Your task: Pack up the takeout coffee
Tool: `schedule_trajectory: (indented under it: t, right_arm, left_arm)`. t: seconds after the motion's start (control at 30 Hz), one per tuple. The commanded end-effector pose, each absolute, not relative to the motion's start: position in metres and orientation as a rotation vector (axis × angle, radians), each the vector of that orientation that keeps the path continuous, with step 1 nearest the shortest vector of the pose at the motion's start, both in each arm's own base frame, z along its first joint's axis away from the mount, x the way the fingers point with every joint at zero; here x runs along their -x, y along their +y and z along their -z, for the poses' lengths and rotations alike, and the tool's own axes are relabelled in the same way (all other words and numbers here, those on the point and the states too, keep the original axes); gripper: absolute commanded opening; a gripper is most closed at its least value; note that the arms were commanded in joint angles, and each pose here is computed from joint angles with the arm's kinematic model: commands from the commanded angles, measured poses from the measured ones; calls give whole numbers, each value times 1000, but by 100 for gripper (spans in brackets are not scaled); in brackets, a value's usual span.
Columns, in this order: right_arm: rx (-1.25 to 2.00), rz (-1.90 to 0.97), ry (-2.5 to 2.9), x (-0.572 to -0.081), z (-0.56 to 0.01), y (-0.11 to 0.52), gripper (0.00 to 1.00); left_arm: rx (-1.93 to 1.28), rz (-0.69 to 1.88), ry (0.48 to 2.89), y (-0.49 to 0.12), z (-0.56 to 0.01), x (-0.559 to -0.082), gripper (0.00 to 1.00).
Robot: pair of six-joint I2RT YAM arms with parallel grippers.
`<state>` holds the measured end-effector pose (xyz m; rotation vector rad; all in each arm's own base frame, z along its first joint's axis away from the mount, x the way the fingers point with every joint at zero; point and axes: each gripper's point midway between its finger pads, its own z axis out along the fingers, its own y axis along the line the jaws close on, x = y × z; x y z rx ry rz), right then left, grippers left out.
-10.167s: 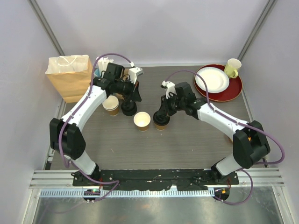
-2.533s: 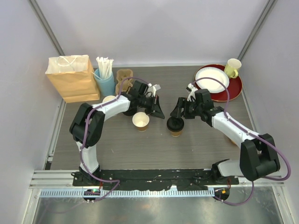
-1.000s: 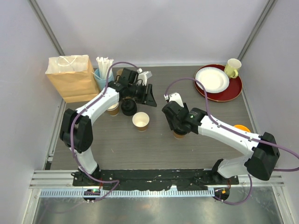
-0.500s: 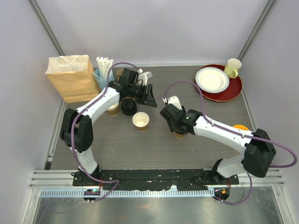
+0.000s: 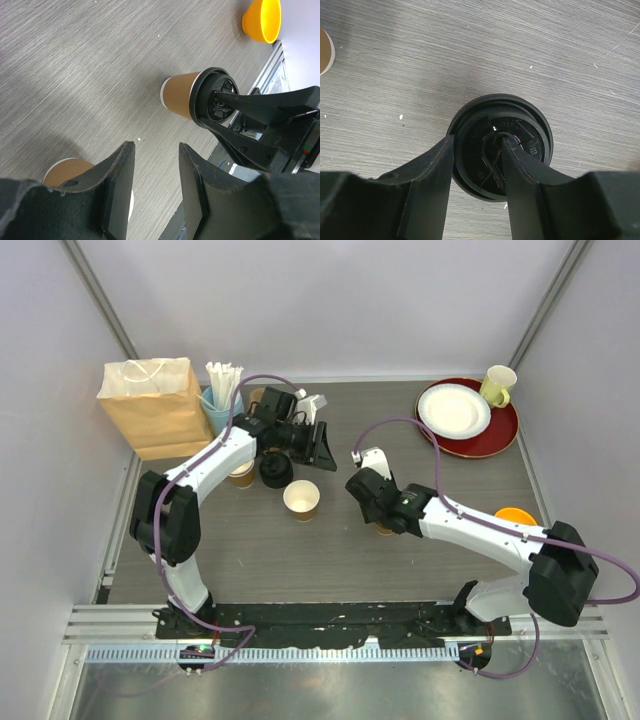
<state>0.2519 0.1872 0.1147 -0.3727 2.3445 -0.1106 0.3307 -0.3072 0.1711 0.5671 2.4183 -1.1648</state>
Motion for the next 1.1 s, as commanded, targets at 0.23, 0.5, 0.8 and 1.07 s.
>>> schedule_trajectory:
  t: [0.23, 0.5, 0.8, 1.07]
  right_arm:
    - [335, 156, 2468, -230, -88, 163, 44]
    - [298, 48, 2399, -239, -120, 176, 50]
    - [285, -16, 2288, -252, -165, 183, 59]
    - [145, -81, 2219, -266, -193, 163, 59]
  left_arm:
    - [-573, 1198, 2402, -309, -179, -331, 43]
    - [-580, 1206, 2396, -312, -180, -330, 44]
    - [-633, 1212, 2388, -323, -181, -322, 44]
    - [-730, 1221, 2412, -354, -168, -306, 44]
